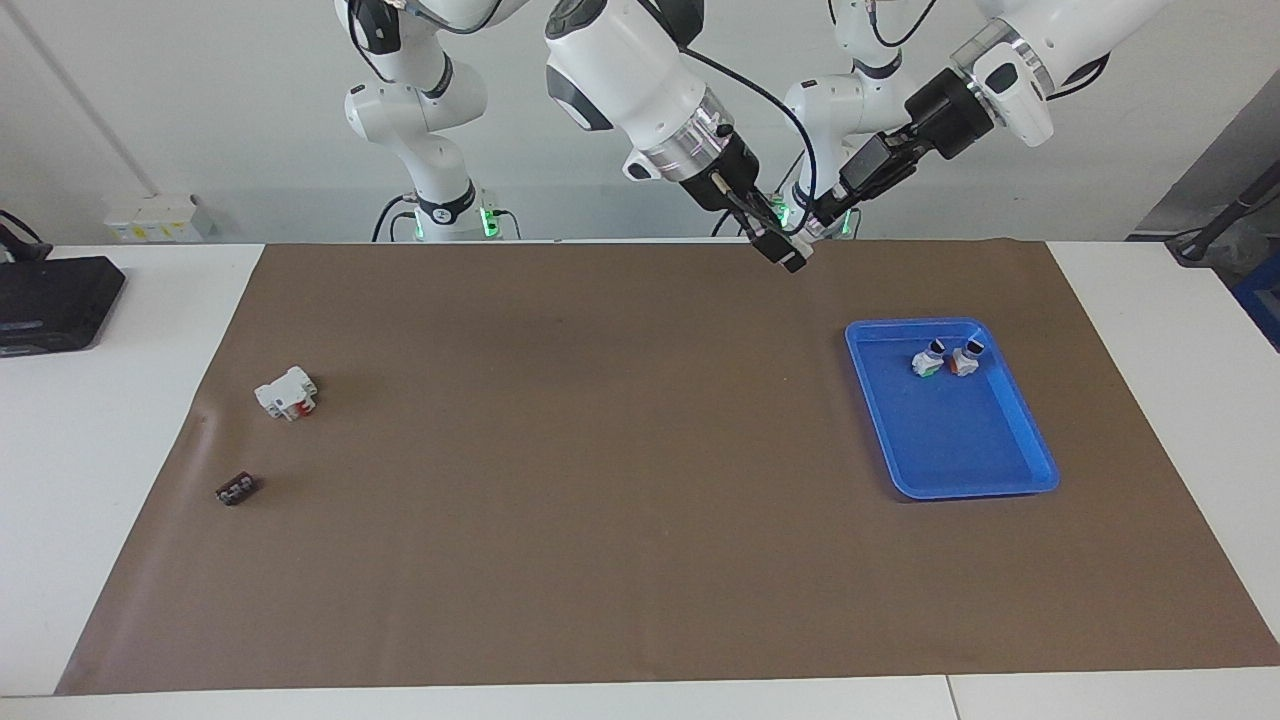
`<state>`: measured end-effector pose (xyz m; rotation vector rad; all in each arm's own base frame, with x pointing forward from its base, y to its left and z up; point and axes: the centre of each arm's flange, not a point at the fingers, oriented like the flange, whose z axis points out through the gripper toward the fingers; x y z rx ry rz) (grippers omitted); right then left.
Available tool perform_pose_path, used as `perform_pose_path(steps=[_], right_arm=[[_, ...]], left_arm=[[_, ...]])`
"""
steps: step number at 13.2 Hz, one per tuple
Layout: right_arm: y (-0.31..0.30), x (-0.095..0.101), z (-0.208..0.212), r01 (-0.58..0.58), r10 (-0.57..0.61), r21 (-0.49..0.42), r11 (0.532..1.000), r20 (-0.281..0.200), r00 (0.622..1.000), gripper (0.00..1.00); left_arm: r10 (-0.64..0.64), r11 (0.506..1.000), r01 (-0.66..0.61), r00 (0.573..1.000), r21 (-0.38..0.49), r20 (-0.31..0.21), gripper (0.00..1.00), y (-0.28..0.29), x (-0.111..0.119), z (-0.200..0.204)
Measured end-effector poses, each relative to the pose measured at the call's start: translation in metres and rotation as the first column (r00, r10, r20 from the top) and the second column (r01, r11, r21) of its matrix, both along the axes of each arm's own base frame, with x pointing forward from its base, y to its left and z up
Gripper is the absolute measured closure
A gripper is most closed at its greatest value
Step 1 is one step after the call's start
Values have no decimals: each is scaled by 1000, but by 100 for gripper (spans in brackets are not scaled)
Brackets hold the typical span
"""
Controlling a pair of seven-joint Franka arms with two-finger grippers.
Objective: Turn and place switch with both arms
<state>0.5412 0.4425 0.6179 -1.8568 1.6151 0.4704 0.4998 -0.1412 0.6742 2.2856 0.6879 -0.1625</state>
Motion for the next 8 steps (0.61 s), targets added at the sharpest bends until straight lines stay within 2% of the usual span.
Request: perform_pose_path(steps=[5, 6, 7, 8], right_arm=[[0, 0, 0, 0, 0, -2, 1000, 1, 1000, 59], [0, 0, -1, 0, 0, -3, 1000, 2, 1000, 59], [0, 0, -1, -1, 1, -4, 1000, 3, 1000, 59], [0, 0, 0, -1, 1, -5, 1000, 3, 1000, 59]], left_arm=[[4, 1000, -4, 1000, 0, 3, 69, -2, 1, -2], [5, 1000, -5, 1000, 0, 6, 74, -2, 1, -2], [6, 1000, -6, 1000, 0, 8, 75, -2, 1, -2], [7, 1000, -7, 1000, 0, 11, 82, -3, 1, -1]])
